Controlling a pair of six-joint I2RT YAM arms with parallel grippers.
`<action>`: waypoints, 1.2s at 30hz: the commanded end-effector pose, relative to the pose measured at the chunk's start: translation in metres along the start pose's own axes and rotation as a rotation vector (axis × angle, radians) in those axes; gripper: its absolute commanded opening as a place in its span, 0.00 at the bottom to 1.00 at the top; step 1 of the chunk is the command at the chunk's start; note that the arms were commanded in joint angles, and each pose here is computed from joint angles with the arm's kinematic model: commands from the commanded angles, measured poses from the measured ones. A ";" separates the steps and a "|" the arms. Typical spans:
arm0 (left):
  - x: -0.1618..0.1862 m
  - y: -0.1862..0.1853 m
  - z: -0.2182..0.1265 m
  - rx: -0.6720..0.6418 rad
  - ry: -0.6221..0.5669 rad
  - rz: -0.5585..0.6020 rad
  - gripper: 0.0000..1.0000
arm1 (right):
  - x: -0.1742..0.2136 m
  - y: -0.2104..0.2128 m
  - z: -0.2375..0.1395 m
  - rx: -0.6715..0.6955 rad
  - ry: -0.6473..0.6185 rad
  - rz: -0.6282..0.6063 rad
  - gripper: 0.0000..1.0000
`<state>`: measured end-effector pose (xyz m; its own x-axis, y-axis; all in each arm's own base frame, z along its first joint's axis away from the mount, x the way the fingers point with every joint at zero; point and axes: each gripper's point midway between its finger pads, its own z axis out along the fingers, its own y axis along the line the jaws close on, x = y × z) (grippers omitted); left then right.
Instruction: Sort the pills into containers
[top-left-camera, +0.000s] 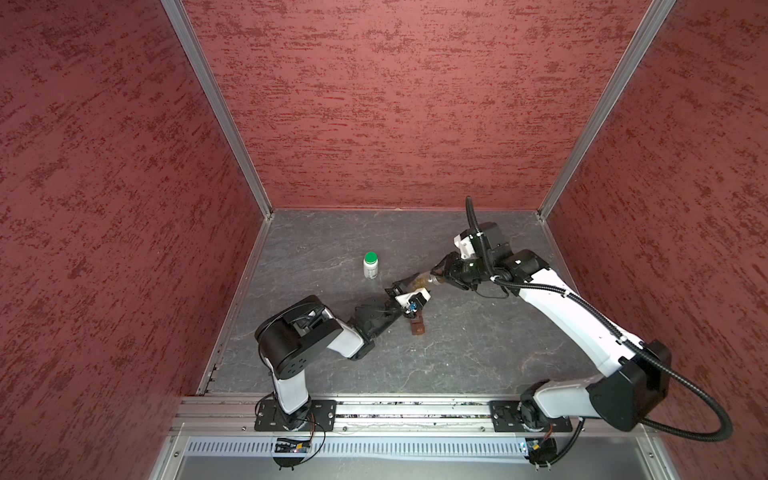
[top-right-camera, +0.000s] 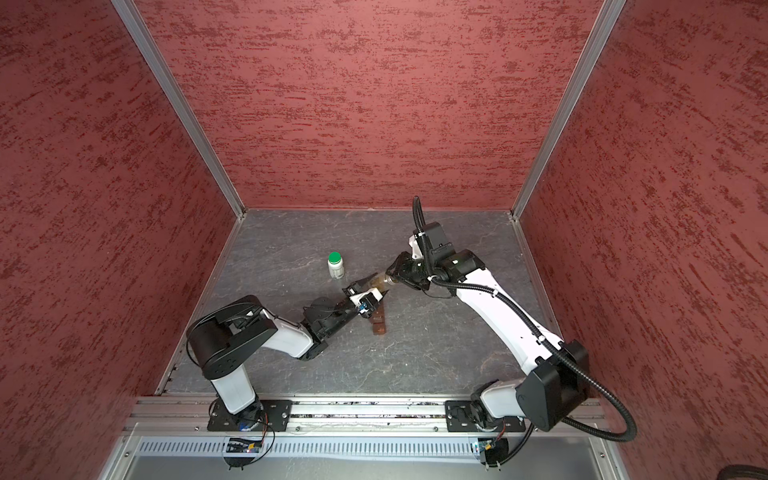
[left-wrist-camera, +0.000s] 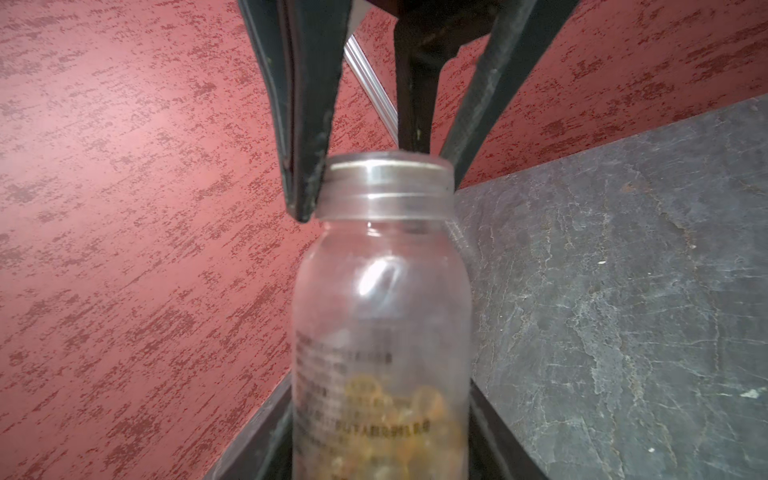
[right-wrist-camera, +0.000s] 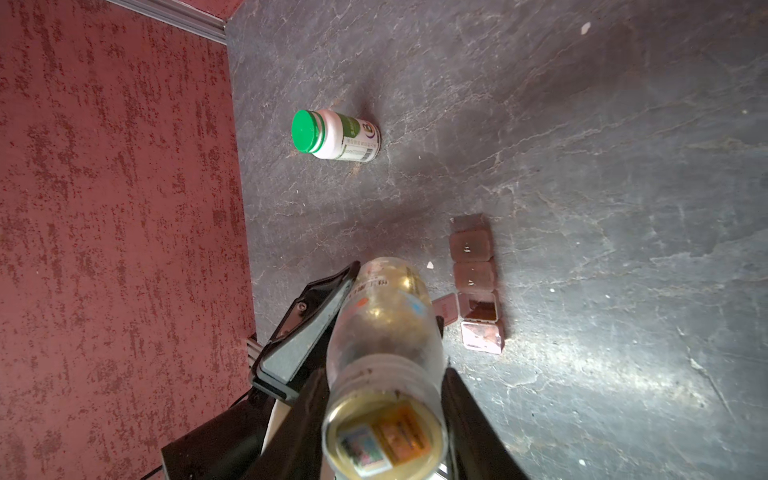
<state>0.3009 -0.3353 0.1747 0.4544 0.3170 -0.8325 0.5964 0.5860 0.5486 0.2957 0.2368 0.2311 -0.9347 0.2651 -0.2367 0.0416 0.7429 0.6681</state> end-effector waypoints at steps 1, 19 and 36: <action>-0.018 -0.010 0.002 0.118 -0.061 -0.070 0.00 | 0.010 0.003 -0.001 0.019 0.045 -0.114 0.30; -0.043 -0.037 -0.029 0.563 -0.089 -0.329 0.00 | 0.063 -0.015 -0.010 0.042 0.201 -0.718 0.51; -0.013 -0.012 -0.019 0.302 -0.051 -0.247 0.00 | -0.014 0.022 -0.081 0.087 -0.245 -0.429 0.85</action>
<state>0.2584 -0.3414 0.1681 0.2386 0.1563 -0.9585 0.9224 0.2722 0.2740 0.2609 0.2188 0.2698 -0.7855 -0.1700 -0.5951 -0.4514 0.8152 0.3629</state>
